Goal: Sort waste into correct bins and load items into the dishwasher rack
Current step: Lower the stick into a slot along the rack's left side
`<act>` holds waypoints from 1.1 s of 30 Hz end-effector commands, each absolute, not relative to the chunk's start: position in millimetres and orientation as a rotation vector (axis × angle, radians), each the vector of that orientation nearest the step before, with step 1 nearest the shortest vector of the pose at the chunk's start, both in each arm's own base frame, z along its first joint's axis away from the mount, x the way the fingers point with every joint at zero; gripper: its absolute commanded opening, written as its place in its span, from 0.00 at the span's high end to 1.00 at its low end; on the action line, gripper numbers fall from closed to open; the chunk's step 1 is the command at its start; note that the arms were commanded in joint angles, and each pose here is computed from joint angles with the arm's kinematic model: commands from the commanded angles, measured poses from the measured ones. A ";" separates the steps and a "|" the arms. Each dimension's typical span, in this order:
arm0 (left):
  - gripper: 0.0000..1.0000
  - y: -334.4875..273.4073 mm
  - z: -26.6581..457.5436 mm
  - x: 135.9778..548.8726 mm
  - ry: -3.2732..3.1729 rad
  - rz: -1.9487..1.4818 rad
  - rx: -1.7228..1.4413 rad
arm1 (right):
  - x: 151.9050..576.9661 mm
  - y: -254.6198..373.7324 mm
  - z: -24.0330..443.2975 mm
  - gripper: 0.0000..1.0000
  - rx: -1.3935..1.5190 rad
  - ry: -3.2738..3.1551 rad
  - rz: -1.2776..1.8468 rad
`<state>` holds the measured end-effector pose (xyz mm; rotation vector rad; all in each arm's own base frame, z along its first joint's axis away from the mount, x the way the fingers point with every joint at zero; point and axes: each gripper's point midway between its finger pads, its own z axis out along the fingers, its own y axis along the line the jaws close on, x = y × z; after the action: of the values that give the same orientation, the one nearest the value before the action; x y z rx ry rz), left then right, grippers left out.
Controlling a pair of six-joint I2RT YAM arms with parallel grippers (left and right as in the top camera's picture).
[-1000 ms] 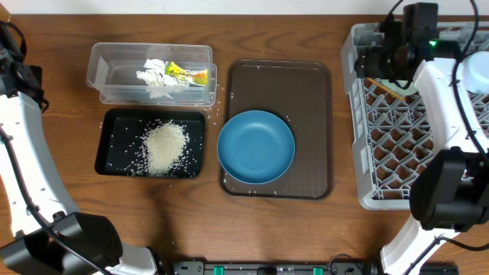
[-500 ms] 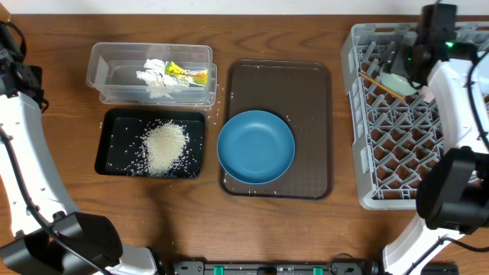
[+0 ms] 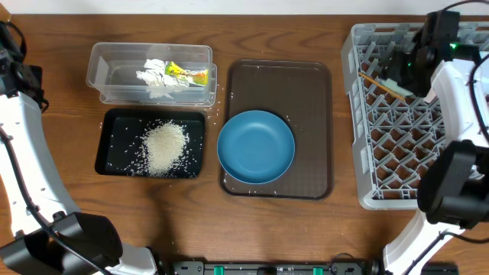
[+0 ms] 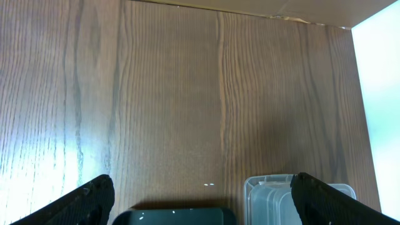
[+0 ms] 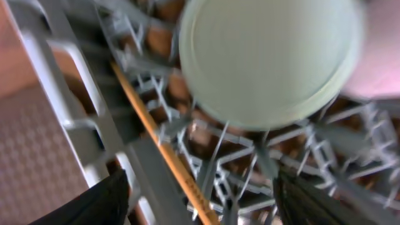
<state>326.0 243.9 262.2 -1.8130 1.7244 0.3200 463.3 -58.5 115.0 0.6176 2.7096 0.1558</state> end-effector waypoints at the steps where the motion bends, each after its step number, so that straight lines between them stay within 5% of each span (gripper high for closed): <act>1: 0.08 245.1 262.4 323.8 1.731 0.338 -1.809 | 453.8 -48.2 104.0 0.31 0.636 2.765 0.221; 8: 0.08 245.1 262.4 323.8 1.731 0.338 -1.809 | 444.6 -26.9 106.3 0.61 0.545 2.816 0.375; 33: 0.08 245.1 262.4 323.8 1.731 0.338 -1.809 | 401.8 -7.4 154.5 0.62 0.384 2.867 0.371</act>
<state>326.0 243.9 262.2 -1.8130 1.7244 0.3200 403.9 -5.0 134.7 0.4341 2.9135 0.4267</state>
